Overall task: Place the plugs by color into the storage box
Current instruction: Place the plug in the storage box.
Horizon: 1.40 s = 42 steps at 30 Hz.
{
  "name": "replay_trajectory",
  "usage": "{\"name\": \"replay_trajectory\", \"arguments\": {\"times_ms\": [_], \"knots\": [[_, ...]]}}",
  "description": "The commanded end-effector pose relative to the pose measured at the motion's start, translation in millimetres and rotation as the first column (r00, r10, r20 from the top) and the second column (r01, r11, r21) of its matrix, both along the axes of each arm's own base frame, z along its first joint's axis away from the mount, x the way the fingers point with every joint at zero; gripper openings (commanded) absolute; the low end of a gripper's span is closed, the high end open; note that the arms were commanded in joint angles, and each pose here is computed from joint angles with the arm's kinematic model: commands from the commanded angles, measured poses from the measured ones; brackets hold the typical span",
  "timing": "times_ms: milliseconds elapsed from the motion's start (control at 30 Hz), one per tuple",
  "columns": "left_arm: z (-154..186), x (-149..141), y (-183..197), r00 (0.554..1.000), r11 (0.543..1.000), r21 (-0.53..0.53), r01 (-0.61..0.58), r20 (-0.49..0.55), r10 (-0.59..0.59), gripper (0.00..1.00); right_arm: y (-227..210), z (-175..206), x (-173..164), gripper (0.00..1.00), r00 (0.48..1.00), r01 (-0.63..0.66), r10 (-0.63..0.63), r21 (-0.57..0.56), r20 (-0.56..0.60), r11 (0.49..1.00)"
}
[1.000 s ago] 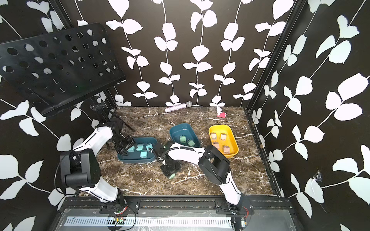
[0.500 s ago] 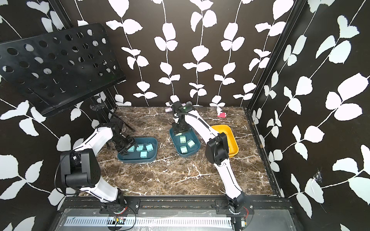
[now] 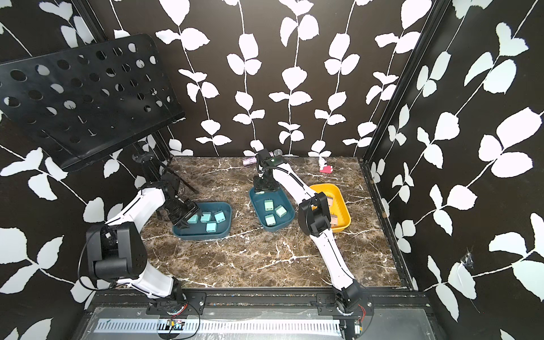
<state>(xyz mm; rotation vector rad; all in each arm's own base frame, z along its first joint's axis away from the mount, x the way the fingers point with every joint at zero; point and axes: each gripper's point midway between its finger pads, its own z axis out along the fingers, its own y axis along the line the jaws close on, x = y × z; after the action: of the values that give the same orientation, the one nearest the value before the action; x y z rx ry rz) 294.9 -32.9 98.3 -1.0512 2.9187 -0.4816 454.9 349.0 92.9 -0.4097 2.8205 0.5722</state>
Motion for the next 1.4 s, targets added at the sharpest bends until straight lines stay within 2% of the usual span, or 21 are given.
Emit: {"name": "replay_trajectory", "arguments": {"times_ms": [0, 333, 400, 500, 567, 633, 833, 967, 1033, 1200, 1367], "knots": [[8.1, -9.0, 3.0, 1.0, 1.0, 0.013, -0.008, 0.0, 0.008, 0.69, 3.3, -32.0, 0.1, 0.34, 0.999, 0.016, -0.015, 0.006, -0.043, 1.0], [13.8, -7.2, 3.2, 1.0, 1.0, 0.015, -0.009, 0.009, 0.009, 0.69, -9.6, -63.1, -9.3, 0.4, 0.998, 0.016, -0.018, -0.047, -0.056, 0.999], [12.8, -7.6, 2.7, 1.0, 1.0, 0.015, -0.008, 0.006, 0.008, 0.69, -11.5, -62.8, -10.2, 0.45, 0.998, 0.018, -0.02, -0.052, -0.052, 0.998], [11.0, -8.2, -0.6, 1.0, 1.0, 0.008, -0.004, 0.003, 0.004, 0.69, -13.6, -60.3, -13.2, 0.63, 0.998, 0.012, -0.015, -0.057, -0.055, 0.998], [10.8, -8.9, -3.6, 1.0, 1.0, 0.008, 0.005, 0.002, -0.005, 0.69, -13.4, -52.8, -14.9, 0.72, 0.999, 0.005, -0.008, -0.05, -0.052, 0.999], [11.3, -8.2, -8.2, 1.0, 1.0, 0.01, 0.022, 0.007, -0.022, 0.69, -12.0, -35.7, -15.1, 0.76, 0.999, 0.0, -0.001, -0.029, -0.032, 1.0], [10.8, 0.1, -34.2, 0.989, 0.988, 0.047, 0.146, 0.013, -0.147, 0.69, -21.2, 40.5, -14.0, 0.8, 0.997, 0.014, -0.016, 0.027, 0.074, 1.0], [8.7, 13.9, -66.6, 0.966, 0.966, 0.045, 0.256, 0.031, -0.257, 0.69, -53.4, 74.5, -21.5, 0.82, 0.991, 0.056, -0.057, 0.015, 0.12, 0.998], [6.9, 21.3, -83.4, 0.954, 0.955, 0.034, 0.295, 0.046, -0.297, 0.69, -77.7, 79.1, -27.5, 0.83, 0.989, 0.095, -0.095, 0.006, 0.116, 0.996], [0.4, 37.5, -127.0, 0.925, 0.928, -0.021, 0.371, 0.096, -0.368, 0.71, -157.5, 61.3, -50.3, 0.86, 0.97, 0.236, -0.234, -0.037, 0.062, 0.971], [-17.1, 38.0, -165.6, 0.889, 0.89, -0.054, 0.453, 0.09, -0.448, 0.75, -219.2, 29.4, -73.7, 0.86, 0.932, 0.358, -0.36, -0.062, -0.032, 0.932]]}}
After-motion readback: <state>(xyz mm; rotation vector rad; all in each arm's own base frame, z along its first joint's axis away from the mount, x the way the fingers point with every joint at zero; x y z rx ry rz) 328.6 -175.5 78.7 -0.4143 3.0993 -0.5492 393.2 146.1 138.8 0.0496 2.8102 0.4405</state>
